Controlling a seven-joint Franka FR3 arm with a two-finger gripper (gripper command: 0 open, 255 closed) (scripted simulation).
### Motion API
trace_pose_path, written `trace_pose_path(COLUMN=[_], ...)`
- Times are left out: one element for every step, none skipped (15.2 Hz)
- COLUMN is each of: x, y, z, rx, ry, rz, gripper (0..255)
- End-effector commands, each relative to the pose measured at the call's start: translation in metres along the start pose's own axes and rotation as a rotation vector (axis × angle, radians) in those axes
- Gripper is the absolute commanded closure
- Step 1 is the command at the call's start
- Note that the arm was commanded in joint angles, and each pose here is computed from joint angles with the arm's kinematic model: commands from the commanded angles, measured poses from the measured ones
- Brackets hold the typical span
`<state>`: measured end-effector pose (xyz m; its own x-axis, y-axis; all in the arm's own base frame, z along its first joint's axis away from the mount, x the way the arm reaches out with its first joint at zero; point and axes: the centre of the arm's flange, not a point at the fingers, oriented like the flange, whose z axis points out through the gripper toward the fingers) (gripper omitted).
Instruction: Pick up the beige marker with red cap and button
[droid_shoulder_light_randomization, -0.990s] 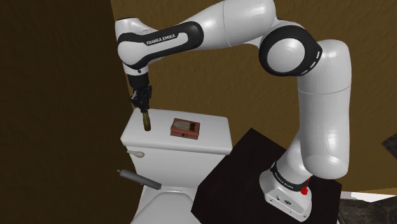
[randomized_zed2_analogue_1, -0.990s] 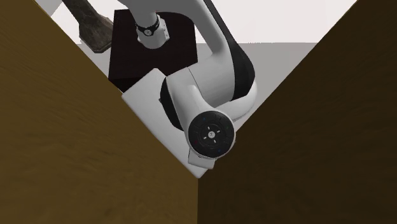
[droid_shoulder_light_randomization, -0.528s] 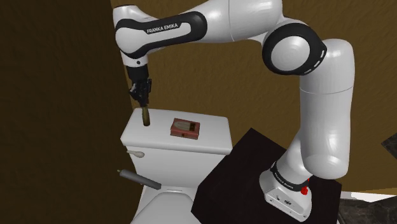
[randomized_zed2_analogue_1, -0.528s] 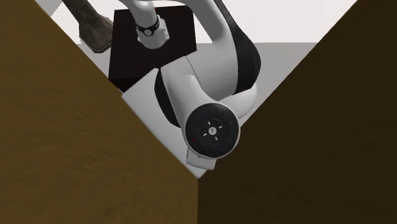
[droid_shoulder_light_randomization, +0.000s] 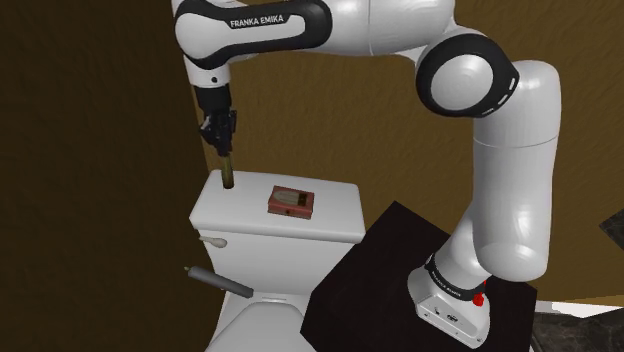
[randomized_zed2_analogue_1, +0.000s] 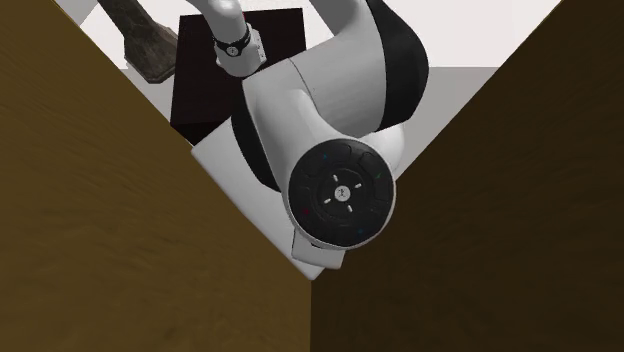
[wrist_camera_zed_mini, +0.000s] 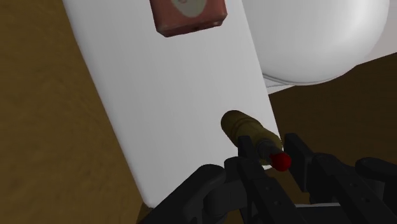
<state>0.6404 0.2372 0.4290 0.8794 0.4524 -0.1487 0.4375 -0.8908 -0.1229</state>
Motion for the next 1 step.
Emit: trace_pose_path(x=[-0.0003], y=[-0.0002], z=[-0.0029], rx=[0.000], ry=[-0.001], rz=[0.000], gripper=[255])
